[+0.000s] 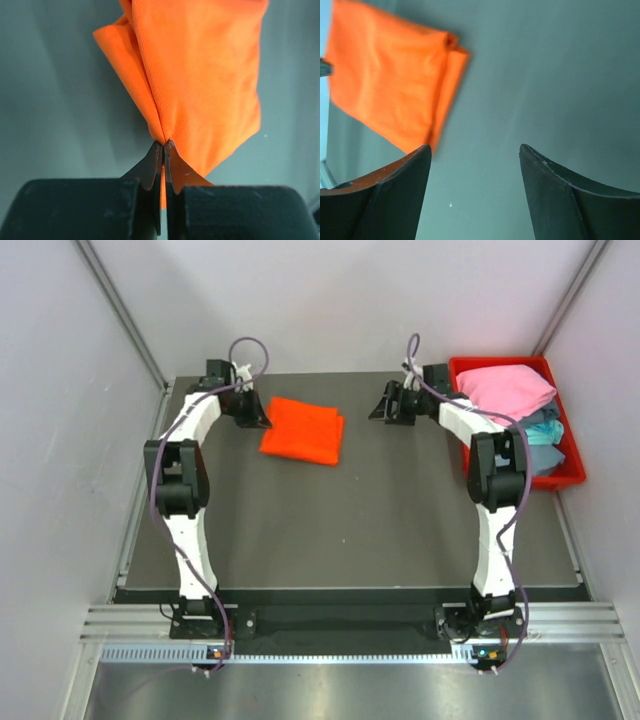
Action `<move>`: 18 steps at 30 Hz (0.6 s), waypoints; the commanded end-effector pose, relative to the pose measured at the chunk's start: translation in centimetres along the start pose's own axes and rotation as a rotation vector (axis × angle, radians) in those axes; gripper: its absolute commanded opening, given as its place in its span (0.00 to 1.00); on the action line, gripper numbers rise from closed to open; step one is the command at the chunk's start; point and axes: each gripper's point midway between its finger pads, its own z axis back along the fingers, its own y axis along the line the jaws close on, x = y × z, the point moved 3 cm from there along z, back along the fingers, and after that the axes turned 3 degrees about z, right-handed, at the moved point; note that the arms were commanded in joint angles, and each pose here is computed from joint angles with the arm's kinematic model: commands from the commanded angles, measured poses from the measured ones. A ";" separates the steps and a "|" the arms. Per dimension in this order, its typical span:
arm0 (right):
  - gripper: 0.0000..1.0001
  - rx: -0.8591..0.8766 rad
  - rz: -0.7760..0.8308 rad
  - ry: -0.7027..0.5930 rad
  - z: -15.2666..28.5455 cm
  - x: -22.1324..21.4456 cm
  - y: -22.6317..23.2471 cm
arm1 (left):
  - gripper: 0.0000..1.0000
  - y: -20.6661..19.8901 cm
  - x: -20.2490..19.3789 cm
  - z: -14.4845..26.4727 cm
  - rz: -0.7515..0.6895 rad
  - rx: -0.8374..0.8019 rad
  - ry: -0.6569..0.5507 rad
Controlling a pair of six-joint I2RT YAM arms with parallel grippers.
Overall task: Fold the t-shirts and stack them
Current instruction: Neatly place the folded tshirt to the corner
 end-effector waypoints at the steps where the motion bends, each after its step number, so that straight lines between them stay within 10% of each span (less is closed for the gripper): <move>1: 0.72 -0.012 0.104 -0.126 3.4 4.9 1.1 | 0.00 1.7 2.0 5.3 -0.127 0.119 -0.075; 18: 0.72 -0.023 0.073 -0.160 4.0 6.0 -0.6 | 0.00 17.8 2.4 11.3 -0.187 0.702 -0.042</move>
